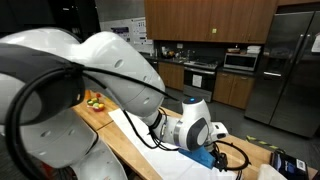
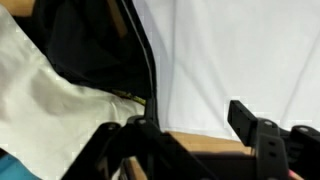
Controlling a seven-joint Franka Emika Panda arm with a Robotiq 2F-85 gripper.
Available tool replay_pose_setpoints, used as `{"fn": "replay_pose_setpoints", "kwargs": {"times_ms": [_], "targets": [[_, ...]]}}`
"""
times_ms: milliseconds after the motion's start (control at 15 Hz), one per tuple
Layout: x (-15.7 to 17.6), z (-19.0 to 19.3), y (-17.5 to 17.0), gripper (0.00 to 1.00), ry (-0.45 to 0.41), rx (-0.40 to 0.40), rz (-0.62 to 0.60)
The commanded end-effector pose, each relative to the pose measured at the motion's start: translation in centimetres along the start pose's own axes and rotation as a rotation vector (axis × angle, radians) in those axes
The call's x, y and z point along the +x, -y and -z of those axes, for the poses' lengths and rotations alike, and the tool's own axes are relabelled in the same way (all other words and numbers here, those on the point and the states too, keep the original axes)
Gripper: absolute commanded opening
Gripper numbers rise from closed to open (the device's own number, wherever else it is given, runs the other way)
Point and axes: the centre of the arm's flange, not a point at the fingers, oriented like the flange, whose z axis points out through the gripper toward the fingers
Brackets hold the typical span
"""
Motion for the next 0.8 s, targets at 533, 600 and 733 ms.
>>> {"fn": "replay_pose_setpoints", "kwargs": {"times_ms": [533, 600, 733], "targets": [[4.9, -3.3, 15.4, 1.0, 0.027, 0.247, 0.376], [4.9, -3.8, 15.8, 1.0, 0.045, 0.273, 0.393], [5.0, -4.4, 16.7, 1.0, 0.061, 0.303, 0.41]]}}
